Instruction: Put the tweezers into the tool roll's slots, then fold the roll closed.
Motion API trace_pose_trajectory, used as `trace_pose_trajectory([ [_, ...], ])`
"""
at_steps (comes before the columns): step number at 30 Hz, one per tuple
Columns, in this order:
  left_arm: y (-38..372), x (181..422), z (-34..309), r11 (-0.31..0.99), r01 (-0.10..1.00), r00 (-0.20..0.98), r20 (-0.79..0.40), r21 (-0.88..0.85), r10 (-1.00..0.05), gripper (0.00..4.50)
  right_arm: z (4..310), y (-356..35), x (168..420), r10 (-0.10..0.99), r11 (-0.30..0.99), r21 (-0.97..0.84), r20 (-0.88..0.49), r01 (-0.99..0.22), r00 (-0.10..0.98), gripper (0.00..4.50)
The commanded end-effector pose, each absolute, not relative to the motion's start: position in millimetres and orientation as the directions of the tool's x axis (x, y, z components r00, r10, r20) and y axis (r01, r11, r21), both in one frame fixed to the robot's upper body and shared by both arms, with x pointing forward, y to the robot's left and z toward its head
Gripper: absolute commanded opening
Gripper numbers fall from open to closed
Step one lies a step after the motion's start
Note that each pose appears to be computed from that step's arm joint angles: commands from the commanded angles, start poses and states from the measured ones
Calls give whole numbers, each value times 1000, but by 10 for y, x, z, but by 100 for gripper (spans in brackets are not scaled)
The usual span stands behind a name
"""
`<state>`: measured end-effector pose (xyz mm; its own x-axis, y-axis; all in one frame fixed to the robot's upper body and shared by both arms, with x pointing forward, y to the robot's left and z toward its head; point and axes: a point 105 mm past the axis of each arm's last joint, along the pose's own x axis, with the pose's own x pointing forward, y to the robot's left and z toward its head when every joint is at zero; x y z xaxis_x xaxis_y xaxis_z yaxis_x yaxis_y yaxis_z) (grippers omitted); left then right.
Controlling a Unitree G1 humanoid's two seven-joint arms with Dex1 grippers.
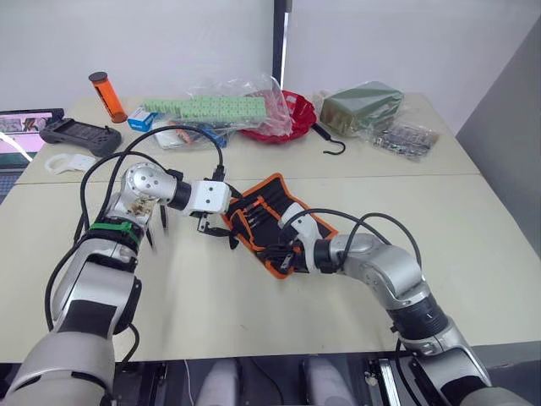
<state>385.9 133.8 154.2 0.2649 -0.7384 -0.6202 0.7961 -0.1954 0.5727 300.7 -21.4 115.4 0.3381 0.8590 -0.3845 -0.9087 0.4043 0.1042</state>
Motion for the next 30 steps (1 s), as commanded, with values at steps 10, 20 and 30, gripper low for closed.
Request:
trace_pose_trajectory([
  [10, 1384, 3888, 1700, -291, 777, 241, -691, 558, -681, 238, 1273, -221, 2976, 865, 410, 82, -351, -908, 359, 0],
  [20, 1343, 3797, 1588, -313, 778, 182, -672, 545, -718, 1, 1272, -243, 2965, 863, 402, 63, -359, -913, 355, 0],
  [30, 1444, 3655, 1453, -430, 709, 150, -715, 560, -683, 1, 1250, -276, 2856, 874, 350, 35, -372, -936, 313, 0],
])
